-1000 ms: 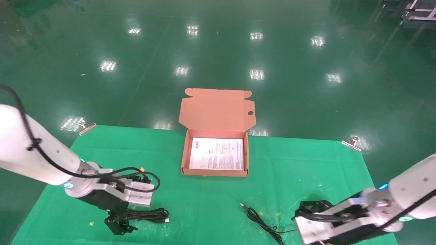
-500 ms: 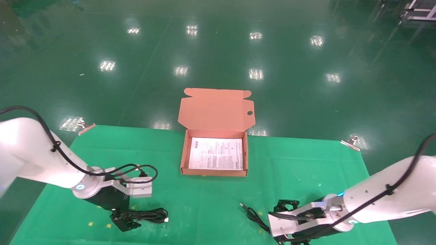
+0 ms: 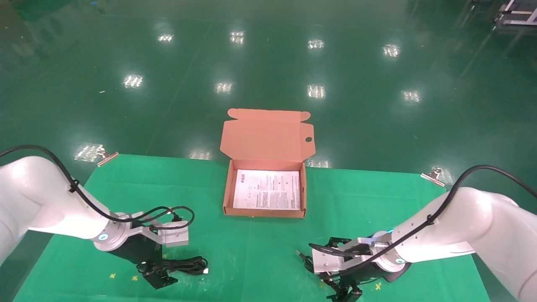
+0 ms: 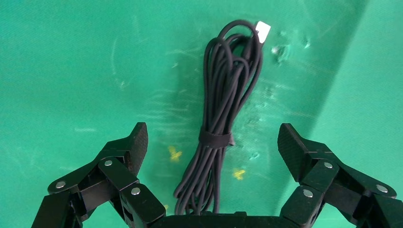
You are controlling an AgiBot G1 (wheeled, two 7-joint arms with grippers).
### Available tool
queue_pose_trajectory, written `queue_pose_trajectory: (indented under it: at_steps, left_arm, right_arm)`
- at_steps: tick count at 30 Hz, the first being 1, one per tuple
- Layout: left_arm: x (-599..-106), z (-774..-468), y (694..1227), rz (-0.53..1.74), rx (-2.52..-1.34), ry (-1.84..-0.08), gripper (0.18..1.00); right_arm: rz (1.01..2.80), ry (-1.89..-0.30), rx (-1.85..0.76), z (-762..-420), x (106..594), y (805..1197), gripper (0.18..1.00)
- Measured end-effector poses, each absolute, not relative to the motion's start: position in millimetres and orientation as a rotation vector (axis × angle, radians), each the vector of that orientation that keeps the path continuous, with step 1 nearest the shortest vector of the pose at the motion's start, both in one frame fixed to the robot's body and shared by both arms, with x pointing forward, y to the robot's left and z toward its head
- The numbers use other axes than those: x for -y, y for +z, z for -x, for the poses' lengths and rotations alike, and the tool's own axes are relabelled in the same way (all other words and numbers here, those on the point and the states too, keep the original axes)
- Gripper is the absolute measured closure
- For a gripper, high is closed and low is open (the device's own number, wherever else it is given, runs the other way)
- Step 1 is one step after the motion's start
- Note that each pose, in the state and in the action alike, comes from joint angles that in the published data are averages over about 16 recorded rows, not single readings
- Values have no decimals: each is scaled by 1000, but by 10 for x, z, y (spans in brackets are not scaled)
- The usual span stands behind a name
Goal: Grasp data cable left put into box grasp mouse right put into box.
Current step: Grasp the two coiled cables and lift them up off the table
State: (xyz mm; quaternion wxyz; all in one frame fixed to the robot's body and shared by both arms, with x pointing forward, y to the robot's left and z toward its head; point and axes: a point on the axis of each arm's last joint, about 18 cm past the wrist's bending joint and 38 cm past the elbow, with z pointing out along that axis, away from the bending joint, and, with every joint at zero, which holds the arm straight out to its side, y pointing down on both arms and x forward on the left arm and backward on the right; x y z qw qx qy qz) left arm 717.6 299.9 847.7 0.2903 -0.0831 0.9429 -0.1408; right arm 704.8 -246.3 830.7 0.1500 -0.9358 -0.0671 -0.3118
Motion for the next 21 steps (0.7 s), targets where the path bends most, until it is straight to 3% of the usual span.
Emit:
queue_pose_trajectory:
  at_steps: [21]
  left_arm:
    - [-3146, -7205, 8392, 260, -2496, -327, 218]
  right_arm:
    - [2704, -899, 148, -7167, 2413, 8223, 222]
